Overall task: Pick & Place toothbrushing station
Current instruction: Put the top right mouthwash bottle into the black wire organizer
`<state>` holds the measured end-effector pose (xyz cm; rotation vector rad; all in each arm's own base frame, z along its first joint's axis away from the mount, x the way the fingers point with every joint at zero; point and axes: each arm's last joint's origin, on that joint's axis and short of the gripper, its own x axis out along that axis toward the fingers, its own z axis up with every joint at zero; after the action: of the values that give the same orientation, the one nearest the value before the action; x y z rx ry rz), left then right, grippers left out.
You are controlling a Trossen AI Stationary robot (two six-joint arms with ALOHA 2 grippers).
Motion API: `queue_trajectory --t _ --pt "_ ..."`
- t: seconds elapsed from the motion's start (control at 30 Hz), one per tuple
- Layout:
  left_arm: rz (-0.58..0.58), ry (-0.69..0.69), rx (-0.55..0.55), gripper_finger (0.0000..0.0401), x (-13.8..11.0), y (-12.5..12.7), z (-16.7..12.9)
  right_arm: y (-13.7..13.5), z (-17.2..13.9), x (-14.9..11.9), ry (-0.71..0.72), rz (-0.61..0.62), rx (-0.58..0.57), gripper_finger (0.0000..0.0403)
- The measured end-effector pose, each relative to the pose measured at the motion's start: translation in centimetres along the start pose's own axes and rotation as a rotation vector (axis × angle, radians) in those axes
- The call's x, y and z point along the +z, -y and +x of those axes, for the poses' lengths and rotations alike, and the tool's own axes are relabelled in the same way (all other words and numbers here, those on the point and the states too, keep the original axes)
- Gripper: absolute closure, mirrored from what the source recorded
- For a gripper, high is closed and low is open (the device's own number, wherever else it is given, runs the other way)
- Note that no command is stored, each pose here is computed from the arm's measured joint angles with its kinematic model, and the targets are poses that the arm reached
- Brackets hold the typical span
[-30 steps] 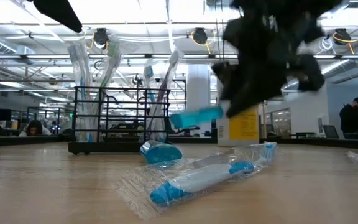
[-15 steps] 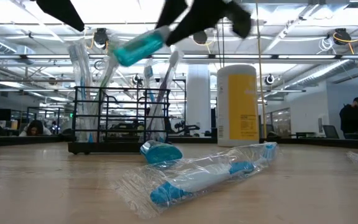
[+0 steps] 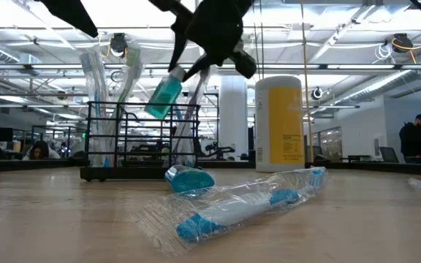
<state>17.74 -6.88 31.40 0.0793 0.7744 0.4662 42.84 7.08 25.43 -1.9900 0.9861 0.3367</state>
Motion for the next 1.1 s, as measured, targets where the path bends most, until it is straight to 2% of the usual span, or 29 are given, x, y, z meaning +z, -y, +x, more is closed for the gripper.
queue_trajectory --t 0.17,0.4,0.57,0.73,0.87,1.1 --pt "-0.005 0.000 0.000 0.0242 0.0 0.0 0.0 -0.2 0.2 0.0 0.073 -0.060 0.004 0.0311" --pt "-0.005 0.004 0.002 0.0242 0.0 0.0 0.0 -0.1 0.4 0.2 0.209 -0.061 -0.032 0.0311" --pt "-0.010 0.004 0.001 0.0242 0.0 0.0 0.0 -0.6 1.5 1.2 0.218 -0.146 -0.016 0.0310" --pt "-0.006 0.004 0.002 0.0242 0.0 0.0 0.0 -0.6 2.2 1.4 0.242 -0.127 -0.028 0.0310" --pt "0.006 0.004 0.002 0.0242 0.0 0.0 0.0 -1.2 3.1 2.1 0.247 -0.109 0.013 0.0310" --pt "0.007 0.004 0.001 0.0242 0.0 0.0 0.0 -1.1 3.7 2.4 0.264 -0.169 -0.017 0.0307"
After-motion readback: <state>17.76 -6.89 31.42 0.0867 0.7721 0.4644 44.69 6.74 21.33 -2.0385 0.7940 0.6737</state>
